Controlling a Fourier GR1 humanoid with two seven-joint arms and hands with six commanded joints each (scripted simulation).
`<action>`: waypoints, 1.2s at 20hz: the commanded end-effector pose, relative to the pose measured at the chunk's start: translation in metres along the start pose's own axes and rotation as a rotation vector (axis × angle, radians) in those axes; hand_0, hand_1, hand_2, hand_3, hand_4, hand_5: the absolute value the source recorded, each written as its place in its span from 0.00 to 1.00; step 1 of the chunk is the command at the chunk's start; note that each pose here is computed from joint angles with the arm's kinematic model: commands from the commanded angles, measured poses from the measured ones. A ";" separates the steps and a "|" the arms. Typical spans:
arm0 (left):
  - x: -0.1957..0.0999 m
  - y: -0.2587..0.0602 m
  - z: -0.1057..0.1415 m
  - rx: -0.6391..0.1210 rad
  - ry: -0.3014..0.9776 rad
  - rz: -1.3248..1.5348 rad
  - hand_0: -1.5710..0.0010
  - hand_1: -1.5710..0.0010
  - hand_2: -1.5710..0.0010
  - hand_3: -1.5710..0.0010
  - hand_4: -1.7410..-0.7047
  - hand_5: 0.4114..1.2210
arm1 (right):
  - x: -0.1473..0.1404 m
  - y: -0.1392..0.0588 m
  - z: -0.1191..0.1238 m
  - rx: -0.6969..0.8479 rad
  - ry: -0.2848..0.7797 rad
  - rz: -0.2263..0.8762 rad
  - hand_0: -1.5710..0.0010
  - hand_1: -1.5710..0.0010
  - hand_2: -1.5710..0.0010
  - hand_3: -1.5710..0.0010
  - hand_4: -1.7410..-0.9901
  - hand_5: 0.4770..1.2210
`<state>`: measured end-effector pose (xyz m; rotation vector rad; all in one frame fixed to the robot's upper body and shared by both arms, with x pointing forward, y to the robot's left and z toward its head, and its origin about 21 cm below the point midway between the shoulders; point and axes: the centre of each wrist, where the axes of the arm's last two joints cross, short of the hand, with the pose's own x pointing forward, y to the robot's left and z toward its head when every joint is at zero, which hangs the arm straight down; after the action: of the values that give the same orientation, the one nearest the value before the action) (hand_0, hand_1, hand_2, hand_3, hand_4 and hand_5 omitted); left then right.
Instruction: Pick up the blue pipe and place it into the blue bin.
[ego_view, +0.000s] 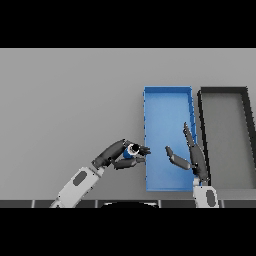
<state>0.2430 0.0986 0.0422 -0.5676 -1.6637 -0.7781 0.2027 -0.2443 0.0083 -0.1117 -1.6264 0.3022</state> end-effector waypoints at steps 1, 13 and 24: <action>-0.001 0.002 -0.002 -0.002 0.003 0.001 0.00 0.00 0.00 0.05 0.00 1.00 | -0.001 -0.002 0.000 0.000 -0.004 -0.011 1.00 1.00 1.00 1.00 0.75 0.17; 0.002 0.004 -0.002 -0.008 0.000 -0.022 0.00 0.00 0.00 0.05 0.00 1.00 | 0.106 -0.033 -0.026 0.599 -0.252 -0.135 1.00 1.00 1.00 1.00 0.58 0.03; -0.001 0.001 0.000 -0.048 -0.023 0.012 0.00 0.00 0.00 0.02 0.00 1.00 | 0.154 0.032 -0.067 0.894 -0.316 -0.010 1.00 1.00 1.00 1.00 0.68 0.07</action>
<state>0.2440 0.0998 0.0409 -0.6233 -1.6644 -0.8082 0.2532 -0.1658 0.1521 0.6508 -1.6567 1.0463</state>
